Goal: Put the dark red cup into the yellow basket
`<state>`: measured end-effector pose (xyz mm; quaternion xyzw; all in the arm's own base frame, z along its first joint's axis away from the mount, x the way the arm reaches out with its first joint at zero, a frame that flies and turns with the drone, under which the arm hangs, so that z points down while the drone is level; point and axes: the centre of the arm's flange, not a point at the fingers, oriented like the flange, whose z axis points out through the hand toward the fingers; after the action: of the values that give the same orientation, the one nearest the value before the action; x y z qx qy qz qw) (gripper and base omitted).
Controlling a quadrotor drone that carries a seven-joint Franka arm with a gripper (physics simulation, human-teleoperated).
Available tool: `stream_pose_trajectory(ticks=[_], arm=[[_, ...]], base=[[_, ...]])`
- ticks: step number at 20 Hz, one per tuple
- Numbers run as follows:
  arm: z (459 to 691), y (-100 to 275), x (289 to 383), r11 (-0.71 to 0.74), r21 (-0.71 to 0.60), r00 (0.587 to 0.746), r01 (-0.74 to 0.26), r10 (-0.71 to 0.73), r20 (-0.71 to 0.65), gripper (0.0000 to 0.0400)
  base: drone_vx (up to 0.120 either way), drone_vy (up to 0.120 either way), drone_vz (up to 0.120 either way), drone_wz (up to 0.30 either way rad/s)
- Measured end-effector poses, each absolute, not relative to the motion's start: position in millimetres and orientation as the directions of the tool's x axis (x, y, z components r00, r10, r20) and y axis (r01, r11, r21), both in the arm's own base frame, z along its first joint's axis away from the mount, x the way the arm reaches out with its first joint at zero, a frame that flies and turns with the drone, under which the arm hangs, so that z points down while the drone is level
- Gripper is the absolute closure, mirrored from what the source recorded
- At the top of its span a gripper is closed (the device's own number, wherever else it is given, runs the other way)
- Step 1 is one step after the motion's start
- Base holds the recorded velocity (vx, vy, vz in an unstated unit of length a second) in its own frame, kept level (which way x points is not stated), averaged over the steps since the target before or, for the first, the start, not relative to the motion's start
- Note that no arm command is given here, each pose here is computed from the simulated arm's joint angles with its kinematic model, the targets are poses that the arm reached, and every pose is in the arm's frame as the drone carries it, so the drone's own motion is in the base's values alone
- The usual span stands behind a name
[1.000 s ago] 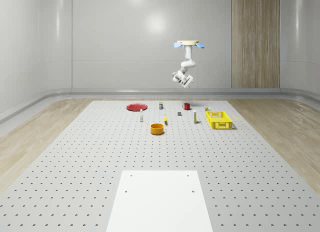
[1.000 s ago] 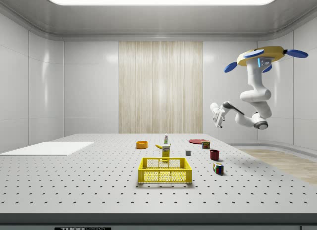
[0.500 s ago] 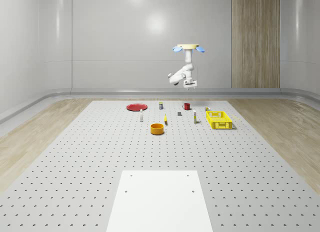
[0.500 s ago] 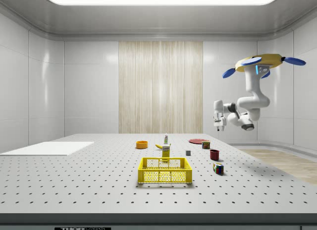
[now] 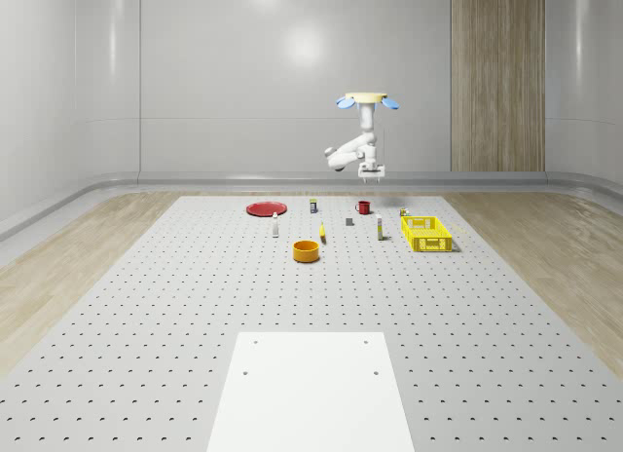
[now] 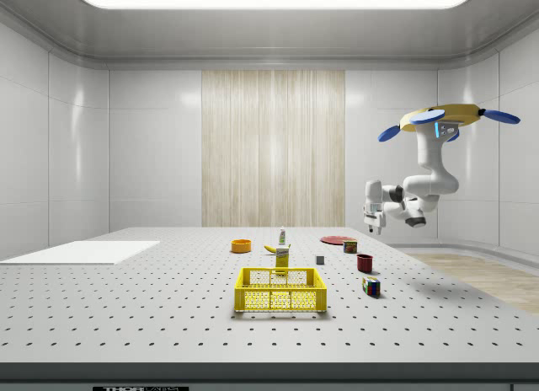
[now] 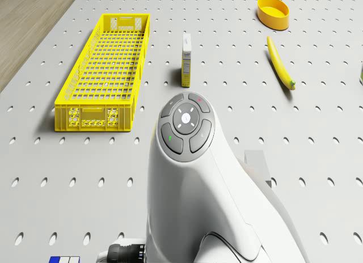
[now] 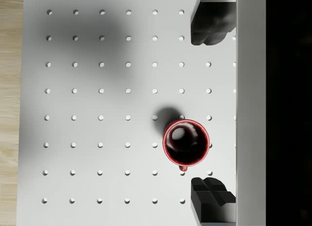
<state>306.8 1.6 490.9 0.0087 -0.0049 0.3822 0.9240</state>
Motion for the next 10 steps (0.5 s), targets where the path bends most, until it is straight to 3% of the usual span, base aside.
stream_pose_trajectory(ticks=[2,6,10], arm=[[490.8,1.0,306.8,0.708,0.008,0.708,-0.706,0.706,0.012,0.0],[490.8,0.4,306.8,0.708,0.004,0.708,-0.706,0.706,0.007,0.0],[490.8,0.1,306.8,0.708,0.002,0.708,-0.706,0.706,0.004,0.0]], base=[[0.08,0.0,-0.12,0.0],[0.0,0.0,-0.12,0.0],[0.05,0.0,-0.12,0.0]])
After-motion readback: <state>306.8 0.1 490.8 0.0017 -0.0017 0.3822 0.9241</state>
